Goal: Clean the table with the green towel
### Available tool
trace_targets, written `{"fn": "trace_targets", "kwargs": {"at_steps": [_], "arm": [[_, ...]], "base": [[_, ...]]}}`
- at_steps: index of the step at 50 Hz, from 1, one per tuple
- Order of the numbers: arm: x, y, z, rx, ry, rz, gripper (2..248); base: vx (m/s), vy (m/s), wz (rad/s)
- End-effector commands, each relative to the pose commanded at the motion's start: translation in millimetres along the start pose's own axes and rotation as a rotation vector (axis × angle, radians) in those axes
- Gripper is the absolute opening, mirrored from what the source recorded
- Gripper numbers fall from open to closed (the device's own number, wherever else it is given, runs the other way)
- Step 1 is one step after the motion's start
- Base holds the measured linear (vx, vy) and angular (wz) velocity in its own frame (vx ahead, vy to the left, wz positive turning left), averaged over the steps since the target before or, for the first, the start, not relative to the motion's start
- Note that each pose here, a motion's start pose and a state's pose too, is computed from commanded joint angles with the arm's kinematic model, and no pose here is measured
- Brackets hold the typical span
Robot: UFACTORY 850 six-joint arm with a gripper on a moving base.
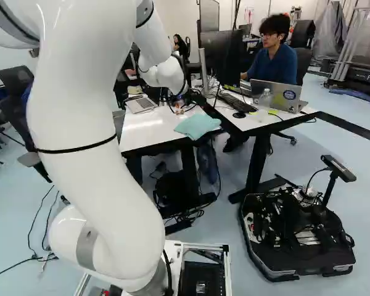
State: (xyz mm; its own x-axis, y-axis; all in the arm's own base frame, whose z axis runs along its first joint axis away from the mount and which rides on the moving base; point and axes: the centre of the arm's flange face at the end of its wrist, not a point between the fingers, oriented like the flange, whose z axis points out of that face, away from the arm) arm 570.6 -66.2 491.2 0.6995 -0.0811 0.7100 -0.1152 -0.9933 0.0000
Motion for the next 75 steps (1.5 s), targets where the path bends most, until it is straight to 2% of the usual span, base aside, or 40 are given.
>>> {"fn": "trace_targets", "kwargs": {"at_steps": [60, 75], "arm": [[-38.5, 0.1, 67, 0.0, -0.122, 0.0, 247], [-41.1, 0.1, 71, 0.0, -0.129, 0.0, 247]], "base": [[0.0, 0.0, 0.0], [0.0, 0.0, 0.0]]}}
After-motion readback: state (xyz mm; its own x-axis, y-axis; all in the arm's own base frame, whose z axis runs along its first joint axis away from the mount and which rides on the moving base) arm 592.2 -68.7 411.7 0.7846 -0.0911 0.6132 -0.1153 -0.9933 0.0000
